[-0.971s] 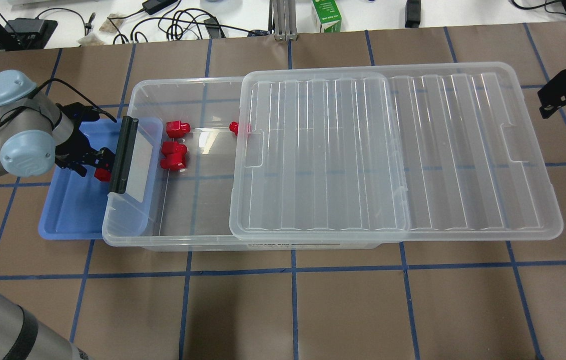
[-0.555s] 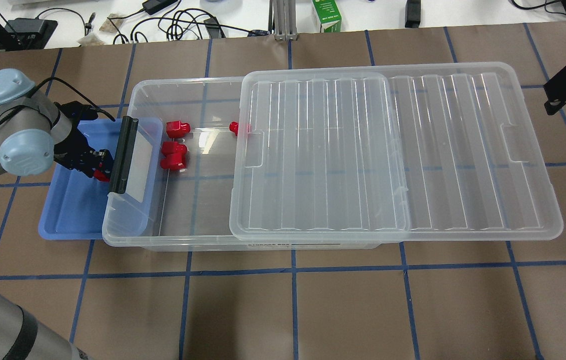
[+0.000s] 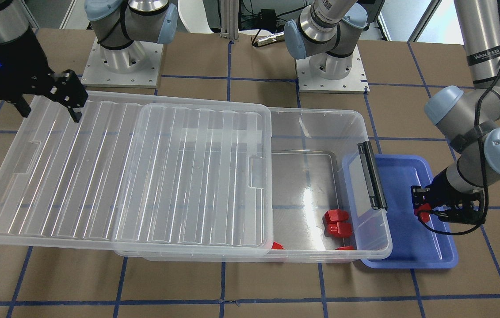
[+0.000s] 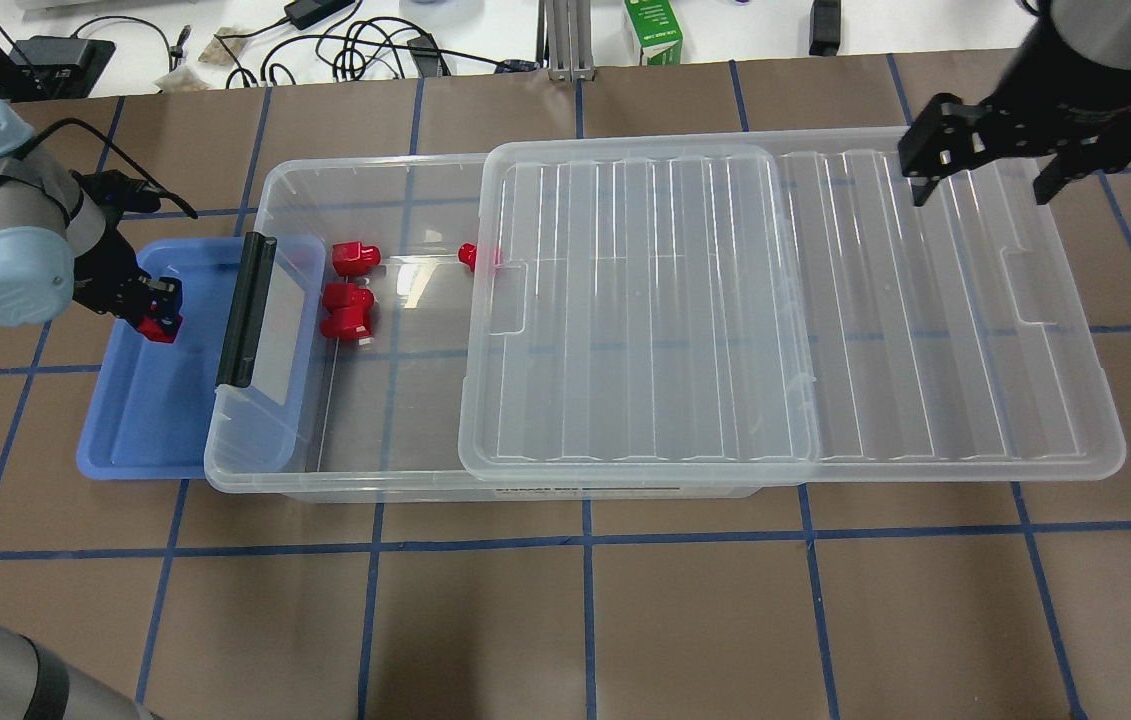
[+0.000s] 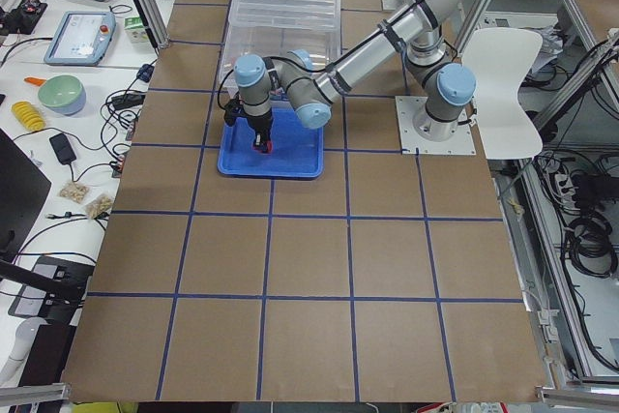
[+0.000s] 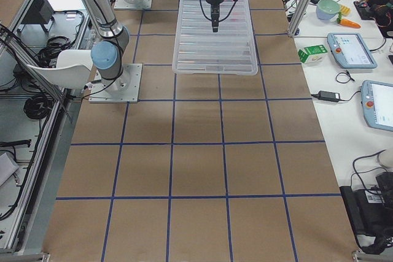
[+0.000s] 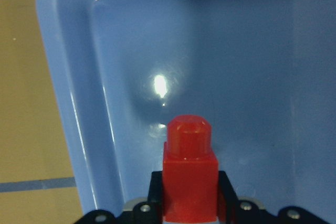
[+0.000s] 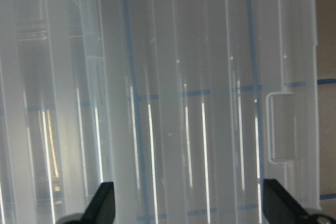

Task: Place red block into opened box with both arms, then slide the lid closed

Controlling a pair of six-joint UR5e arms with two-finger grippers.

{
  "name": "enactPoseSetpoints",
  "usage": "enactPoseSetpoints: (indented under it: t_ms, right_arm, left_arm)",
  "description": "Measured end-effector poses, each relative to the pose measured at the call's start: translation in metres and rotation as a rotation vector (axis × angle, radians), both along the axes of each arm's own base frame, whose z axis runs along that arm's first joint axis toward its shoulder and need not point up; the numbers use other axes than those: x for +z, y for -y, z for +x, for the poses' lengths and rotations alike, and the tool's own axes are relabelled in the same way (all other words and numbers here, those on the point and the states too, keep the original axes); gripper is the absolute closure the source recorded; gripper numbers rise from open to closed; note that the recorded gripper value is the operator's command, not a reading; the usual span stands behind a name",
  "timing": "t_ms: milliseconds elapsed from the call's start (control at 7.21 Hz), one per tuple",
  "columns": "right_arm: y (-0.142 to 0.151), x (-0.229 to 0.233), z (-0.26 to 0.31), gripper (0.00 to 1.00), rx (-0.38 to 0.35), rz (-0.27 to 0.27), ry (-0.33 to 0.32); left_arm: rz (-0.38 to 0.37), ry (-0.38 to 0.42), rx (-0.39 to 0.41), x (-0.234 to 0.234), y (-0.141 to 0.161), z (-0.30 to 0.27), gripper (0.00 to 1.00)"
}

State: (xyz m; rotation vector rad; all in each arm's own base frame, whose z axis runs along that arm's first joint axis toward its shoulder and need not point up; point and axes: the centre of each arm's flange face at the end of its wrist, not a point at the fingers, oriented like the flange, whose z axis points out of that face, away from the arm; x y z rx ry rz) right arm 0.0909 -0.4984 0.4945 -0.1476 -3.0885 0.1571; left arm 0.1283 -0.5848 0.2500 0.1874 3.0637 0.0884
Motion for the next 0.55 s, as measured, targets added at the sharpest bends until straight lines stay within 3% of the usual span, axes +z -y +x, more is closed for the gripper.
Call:
enactPoseSetpoints:
  t_ms: [277, 555]
  right_arm:
    - [0.013, -0.002, 0.036, 0.0, -0.032, -0.013, 0.004]
    - [0.017, 0.002, 0.042, 0.0, -0.032, -0.01, 0.004]
  left_arm:
    - [-0.005, -0.011, -0.009, 0.076, -0.009, -0.007, 1.0]
    - [-0.019, -0.083, -0.014, 0.156, -0.027, -0.03, 1.0]
